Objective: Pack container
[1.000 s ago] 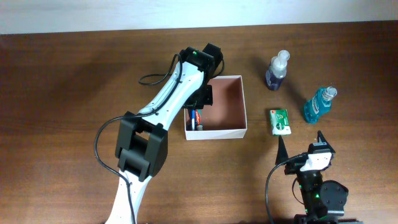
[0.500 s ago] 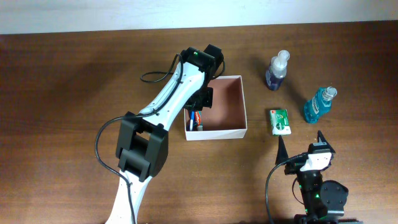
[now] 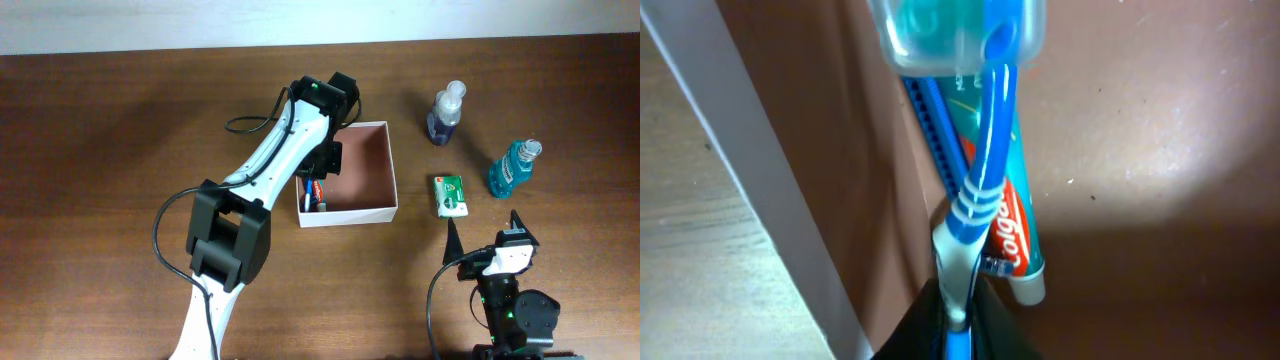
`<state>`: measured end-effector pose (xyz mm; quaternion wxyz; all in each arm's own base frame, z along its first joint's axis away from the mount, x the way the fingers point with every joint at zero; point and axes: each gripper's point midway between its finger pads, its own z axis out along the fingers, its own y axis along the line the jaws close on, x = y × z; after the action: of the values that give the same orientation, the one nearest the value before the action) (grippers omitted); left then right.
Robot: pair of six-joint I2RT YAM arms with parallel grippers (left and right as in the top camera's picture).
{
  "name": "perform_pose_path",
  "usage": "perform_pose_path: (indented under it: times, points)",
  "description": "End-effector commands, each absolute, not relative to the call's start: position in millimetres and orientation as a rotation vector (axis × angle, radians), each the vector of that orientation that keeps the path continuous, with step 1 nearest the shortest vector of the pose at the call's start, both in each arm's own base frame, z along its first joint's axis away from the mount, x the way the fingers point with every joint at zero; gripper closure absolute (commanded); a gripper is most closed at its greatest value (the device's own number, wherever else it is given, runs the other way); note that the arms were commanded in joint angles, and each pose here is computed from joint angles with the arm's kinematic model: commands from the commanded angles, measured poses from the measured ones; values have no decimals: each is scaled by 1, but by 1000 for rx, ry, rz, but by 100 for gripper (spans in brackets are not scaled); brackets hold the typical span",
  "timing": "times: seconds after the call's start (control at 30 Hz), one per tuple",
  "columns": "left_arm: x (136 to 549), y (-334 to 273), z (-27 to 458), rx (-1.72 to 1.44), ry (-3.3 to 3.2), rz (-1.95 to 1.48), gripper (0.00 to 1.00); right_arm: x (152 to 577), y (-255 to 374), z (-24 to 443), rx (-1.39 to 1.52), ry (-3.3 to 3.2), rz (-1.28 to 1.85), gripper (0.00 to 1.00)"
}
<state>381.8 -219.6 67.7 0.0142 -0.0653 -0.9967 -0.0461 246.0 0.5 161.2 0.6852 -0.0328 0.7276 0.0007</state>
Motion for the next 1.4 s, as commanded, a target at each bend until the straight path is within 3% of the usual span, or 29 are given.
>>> perform_pose_path:
  times: [0.0, 0.33, 0.53, 0.7, 0.8, 0.87, 0.9, 0.93, 1.1, 1.37]
  points:
    - [373, -217, 63, -199, -3062, -166, 89, 246, -1, 159, -65, 1633, 2, 2]
    - [375, -219, 62, -200, -3069, -151, 87, 246, -1, 159, -65, 1633, 2, 2]
    - [385, -222, 62, -251, -3110, -147, 78, 246, -1, 159, -65, 1633, 2, 2]
    - [399, -230, 81, -333, -3166, -101, 72, 246, -1, 159, -65, 1633, 2, 2]
    - [415, -239, 119, -339, -3259, -32, 70, 246, -1, 159, -65, 1633, 2, 2]
    - [422, -240, 143, -355, -3308, 4, 50, 246, -1, 159, -65, 1633, 2, 2]
    - [425, -240, 155, -360, -3333, 22, 21, 246, -1, 159, -65, 1633, 2, 2]
    - [427, -239, 166, -355, -3355, 35, 1, 246, -1, 159, -65, 1633, 2, 2]
    - [439, -201, 229, -231, -3488, 34, 1, 246, -1, 159, -65, 1633, 2, 2]
    - [464, -103, 269, 111, -3591, 10, 1, 246, -1, 159, -65, 1633, 2, 2]
